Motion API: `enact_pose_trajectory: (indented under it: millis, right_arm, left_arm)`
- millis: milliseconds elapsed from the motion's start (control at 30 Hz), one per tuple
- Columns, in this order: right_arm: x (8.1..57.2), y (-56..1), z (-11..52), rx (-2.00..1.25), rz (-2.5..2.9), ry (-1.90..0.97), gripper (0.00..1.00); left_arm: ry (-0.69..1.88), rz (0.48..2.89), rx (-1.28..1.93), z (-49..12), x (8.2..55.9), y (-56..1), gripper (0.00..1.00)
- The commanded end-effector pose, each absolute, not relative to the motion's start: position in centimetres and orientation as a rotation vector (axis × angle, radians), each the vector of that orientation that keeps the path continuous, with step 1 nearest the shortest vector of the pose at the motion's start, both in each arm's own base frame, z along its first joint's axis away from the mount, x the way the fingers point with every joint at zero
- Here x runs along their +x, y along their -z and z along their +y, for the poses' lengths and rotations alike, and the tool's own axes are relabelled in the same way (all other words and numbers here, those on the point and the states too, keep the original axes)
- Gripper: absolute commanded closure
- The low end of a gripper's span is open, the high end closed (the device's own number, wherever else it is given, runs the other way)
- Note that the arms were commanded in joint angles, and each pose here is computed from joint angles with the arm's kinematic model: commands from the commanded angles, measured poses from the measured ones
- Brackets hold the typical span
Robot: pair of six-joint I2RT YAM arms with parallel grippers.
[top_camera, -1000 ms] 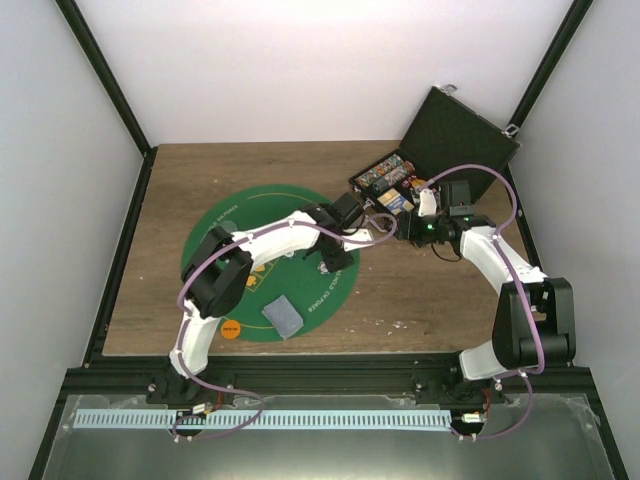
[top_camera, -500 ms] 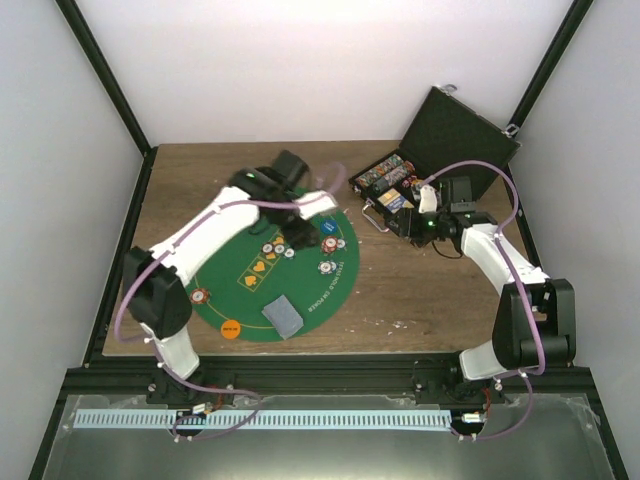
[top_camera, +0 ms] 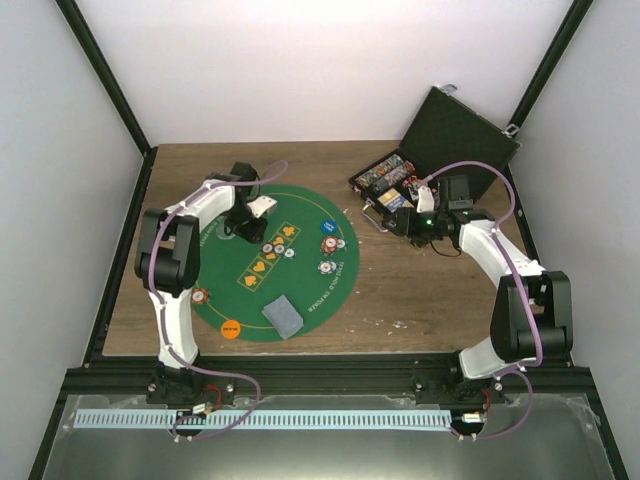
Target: Distribute texas hold em gaming equipment
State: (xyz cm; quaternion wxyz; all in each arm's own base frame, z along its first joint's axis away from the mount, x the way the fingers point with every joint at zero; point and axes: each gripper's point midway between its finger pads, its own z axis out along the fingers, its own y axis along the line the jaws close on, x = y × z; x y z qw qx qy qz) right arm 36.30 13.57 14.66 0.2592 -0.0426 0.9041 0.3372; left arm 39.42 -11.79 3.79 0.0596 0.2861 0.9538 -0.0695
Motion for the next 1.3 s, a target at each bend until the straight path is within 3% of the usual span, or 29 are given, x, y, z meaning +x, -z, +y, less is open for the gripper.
enact_pose_trajectory:
  millis: [0,300,767,1100,1267]
  right_arm:
    - [36.5,-15.4,14.0,-0.123,2.433,-0.943,0.46]
    - [36.6,-15.7,14.0,-0.128,2.433,-0.939,0.46]
    - [35.9,-15.3,14.0,-0.13,2.44,-0.941,0.46]
    - [35.8,-15.1,13.9,-0.135,2.449,-0.93,0.46]
    - [35.9,-15.1,14.0,-0.135,2.445,-0.939,0.46]
  left_arm:
    - [0.161,2.851,0.894,-11.9,40.2,-2.9,0.7]
    - [0.379,2.895,1.23,-16.0,33.3,-0.4,0.79]
    - [0.655,2.723,1.459,-24.7,29.7,-1.1,0.77]
    - [0.739,2.672,1.253,-22.4,33.4,-6.4,0.72]
    - [0.491,2.72,1.118,-19.0,37.1,-5.0,0.65]
